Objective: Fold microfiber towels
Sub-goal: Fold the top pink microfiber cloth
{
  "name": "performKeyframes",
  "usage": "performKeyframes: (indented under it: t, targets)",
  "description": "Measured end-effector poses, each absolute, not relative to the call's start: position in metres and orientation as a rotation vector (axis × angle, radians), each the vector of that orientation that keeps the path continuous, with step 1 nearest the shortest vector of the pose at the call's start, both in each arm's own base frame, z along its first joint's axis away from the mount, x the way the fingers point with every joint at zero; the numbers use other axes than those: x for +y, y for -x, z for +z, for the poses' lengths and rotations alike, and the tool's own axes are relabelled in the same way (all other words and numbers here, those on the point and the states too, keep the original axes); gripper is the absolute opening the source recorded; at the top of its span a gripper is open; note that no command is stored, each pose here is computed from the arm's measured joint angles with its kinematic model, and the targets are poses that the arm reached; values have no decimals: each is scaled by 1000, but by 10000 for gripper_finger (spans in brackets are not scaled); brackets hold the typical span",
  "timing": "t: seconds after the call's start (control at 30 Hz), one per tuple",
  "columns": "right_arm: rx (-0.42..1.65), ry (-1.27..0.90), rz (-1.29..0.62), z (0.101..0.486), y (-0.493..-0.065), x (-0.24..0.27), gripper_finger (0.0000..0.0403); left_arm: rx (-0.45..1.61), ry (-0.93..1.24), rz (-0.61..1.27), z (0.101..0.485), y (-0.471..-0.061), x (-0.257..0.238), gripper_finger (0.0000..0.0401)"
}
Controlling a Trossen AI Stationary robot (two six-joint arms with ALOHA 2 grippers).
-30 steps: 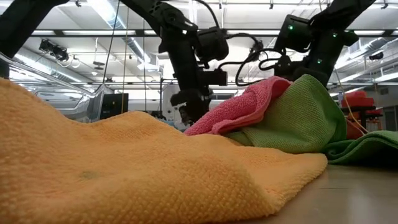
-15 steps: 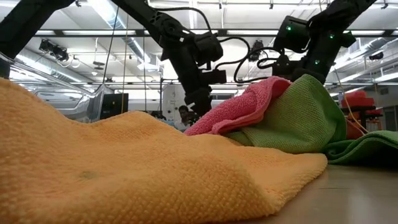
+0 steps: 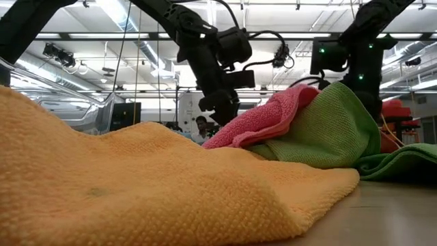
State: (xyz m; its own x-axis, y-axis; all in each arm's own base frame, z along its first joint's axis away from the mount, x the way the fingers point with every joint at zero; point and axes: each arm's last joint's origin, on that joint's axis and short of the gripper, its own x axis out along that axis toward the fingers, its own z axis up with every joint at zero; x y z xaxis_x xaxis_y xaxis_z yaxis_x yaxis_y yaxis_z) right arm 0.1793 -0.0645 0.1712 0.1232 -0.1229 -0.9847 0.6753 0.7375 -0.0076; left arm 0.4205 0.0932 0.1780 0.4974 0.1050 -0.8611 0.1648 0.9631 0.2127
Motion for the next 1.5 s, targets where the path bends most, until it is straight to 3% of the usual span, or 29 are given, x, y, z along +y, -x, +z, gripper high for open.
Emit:
performKeyframes:
  t: [0.33, 0.63, 1.13, 1.5]
  targets:
    - [1373, -604, -689, 170, -170, -70, 119, 1079, -278, -40, 177, -418, 94, 112]
    - [1228, -591, -774, 170, -173, -98, 116, 1068, -301, -51, 177, -419, 94, 107]
    - [1334, -686, -738, 157, -168, -91, 115, 1102, -287, -56, 176, -416, 94, 107]
    - [1292, -680, -743, 148, -167, -91, 115, 1101, -288, -56, 176, -416, 93, 107]
